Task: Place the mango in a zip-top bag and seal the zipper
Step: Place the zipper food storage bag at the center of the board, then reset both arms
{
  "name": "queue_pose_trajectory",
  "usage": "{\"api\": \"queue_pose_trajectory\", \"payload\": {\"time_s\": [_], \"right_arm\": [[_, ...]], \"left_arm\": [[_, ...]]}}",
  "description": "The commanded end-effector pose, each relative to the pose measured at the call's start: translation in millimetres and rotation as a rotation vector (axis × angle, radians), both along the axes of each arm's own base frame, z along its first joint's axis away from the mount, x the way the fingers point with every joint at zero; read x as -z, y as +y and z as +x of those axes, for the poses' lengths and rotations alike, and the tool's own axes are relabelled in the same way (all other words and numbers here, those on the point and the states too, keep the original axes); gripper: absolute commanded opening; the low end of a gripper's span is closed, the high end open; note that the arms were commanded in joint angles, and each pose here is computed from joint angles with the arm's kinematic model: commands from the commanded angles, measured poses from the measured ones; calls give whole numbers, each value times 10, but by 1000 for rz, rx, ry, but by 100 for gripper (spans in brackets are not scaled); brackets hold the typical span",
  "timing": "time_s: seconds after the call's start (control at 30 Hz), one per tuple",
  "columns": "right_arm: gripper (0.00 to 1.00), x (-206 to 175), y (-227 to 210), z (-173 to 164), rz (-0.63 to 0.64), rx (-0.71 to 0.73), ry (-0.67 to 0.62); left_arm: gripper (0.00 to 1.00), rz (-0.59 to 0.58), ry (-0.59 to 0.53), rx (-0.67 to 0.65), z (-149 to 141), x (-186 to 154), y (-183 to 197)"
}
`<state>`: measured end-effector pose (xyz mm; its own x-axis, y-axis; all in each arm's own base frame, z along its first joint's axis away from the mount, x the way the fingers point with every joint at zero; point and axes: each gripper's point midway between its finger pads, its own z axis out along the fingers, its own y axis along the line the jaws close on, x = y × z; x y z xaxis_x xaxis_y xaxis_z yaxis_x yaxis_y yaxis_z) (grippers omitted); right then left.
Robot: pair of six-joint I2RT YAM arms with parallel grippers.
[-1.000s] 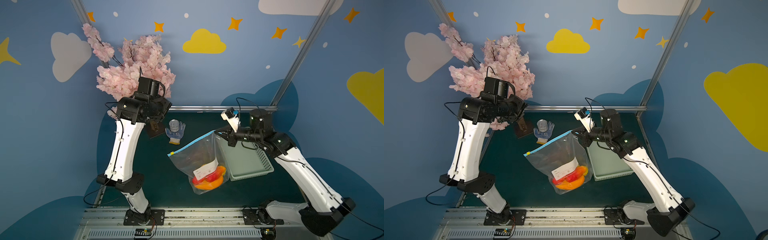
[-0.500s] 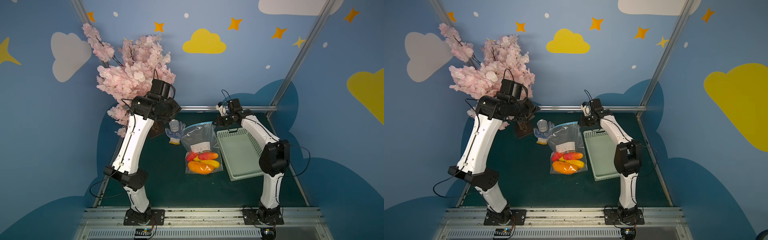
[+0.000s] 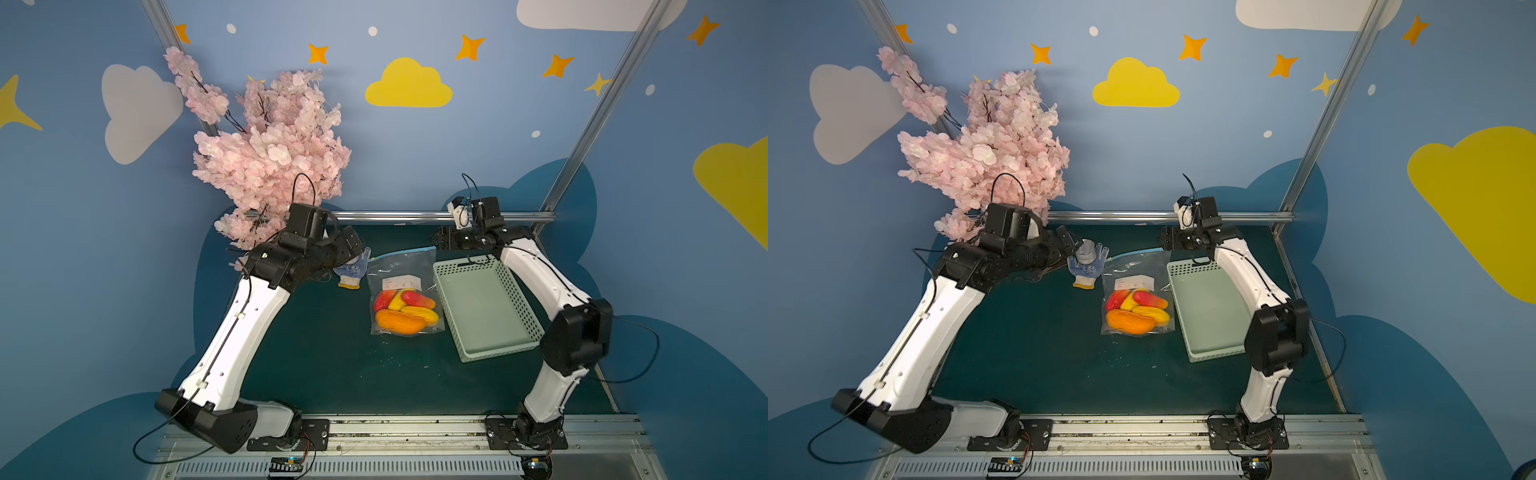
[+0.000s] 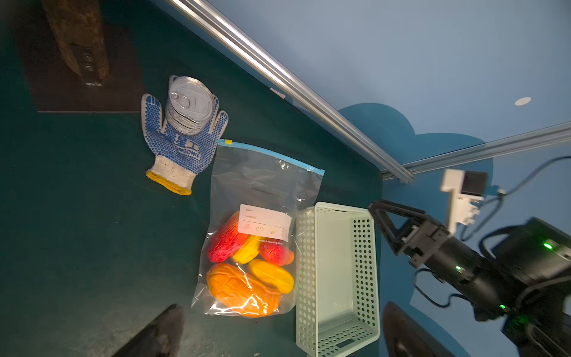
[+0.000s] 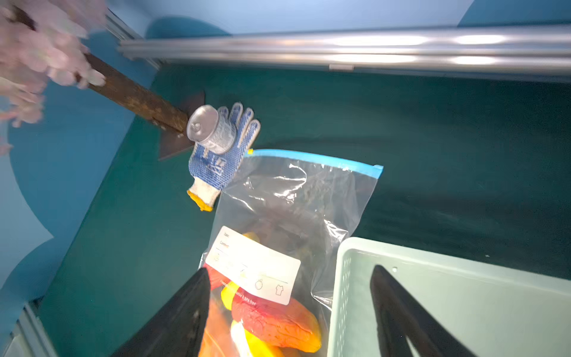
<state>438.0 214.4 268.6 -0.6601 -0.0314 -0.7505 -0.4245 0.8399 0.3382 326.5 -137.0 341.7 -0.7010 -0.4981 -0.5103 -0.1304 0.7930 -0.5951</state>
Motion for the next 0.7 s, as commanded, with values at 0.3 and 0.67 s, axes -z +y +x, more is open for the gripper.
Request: {"api": "queue_pose_trajectory", "payload": {"time_s": [0.3,0.67], "right_arm": [[83,324,-1720,-820,-295,620,-218],[83,1287,-1888,-500,-411,536,-171]], "left_arm": [[100,531,18,-395,-307,1209,1398],[100,765,-26,-233,115,2226,1788]]}}
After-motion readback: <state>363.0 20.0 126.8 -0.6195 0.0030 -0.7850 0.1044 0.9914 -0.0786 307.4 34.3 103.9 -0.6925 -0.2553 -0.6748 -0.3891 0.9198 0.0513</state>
